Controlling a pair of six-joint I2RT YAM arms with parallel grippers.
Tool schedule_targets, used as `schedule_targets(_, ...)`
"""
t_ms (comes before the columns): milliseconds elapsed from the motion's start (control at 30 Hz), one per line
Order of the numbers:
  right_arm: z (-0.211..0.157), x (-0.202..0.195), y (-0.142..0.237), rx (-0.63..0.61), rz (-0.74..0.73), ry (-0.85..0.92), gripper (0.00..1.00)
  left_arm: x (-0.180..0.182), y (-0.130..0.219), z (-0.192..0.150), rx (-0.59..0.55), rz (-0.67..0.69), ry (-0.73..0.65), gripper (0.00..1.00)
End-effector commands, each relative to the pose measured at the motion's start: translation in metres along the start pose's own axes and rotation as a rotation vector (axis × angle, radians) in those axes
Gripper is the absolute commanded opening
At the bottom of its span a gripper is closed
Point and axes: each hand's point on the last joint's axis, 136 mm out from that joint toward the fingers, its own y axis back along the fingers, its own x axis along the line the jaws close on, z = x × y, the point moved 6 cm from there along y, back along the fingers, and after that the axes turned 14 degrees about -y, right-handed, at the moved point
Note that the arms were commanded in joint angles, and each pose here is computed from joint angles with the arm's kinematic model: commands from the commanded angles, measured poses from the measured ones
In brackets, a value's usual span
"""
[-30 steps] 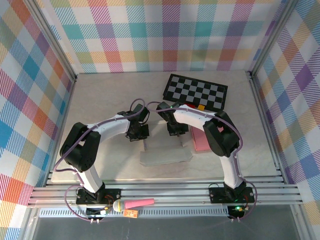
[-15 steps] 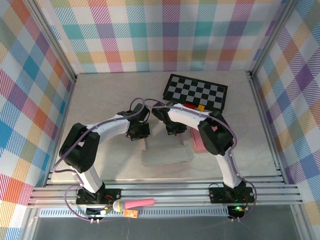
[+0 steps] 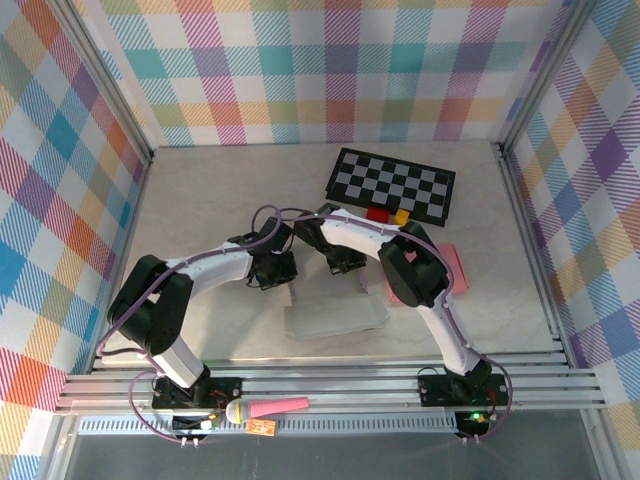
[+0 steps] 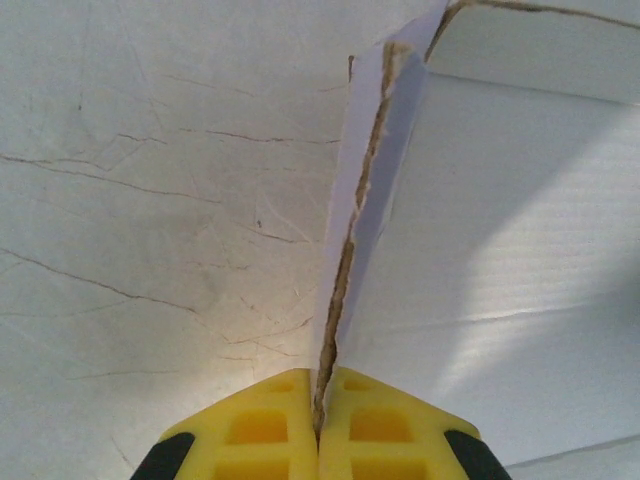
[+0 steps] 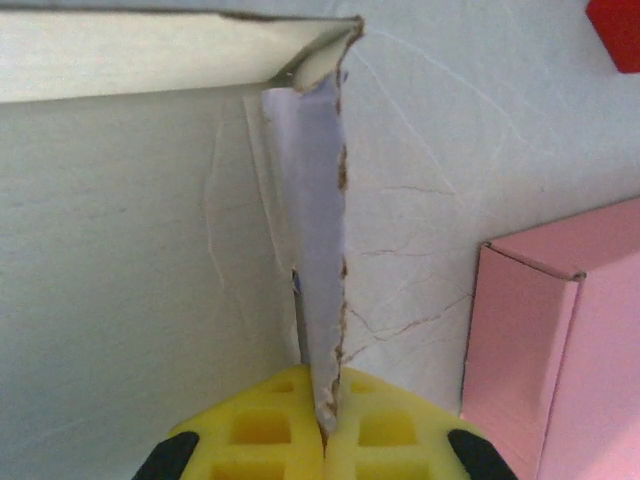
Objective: Fold the paper box
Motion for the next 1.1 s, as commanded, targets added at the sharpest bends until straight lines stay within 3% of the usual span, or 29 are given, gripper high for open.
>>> schedule_targets(0,-0.007,0.003,-0.002,0.085,0.097,0.016,0.00,0.000,0.005,0.004,-0.048,-0.002,0.017,0.02)
schedule_targets(167,0.004,-0.019,-0.001,0.106,0.193,-0.048,0.02,0.000,0.009,0.005,-0.047,0.013,-0.004,0.01)
schedule_targets(300,0.013,-0.028,0.005,0.121,0.315,-0.093,0.23,-0.001,0.010,0.006,-0.042,0.016,-0.017,0.00)
schedule_targets(467,0.020,-0.026,0.012,0.119,0.380,-0.093,0.37,-0.001,0.010,0.006,-0.037,0.021,-0.023,0.00)
schedule_targets(700,0.016,-0.029,-0.008,0.151,0.327,-0.095,0.35,-0.002,0.010,0.008,-0.033,0.025,-0.030,0.00)
schedule_targets(800,0.018,-0.026,-0.013,0.152,0.311,-0.082,0.25,-0.002,0.011,0.009,-0.034,0.028,-0.034,0.00)
schedule_targets(1000,0.020,-0.041,-0.023,0.130,0.118,-0.076,0.01,-0.003,0.011,0.010,-0.033,0.036,-0.037,0.00)
schedule_targets(1067,0.020,-0.045,-0.021,0.113,0.091,-0.072,0.00,-0.002,0.011,0.010,-0.034,0.039,-0.035,0.00)
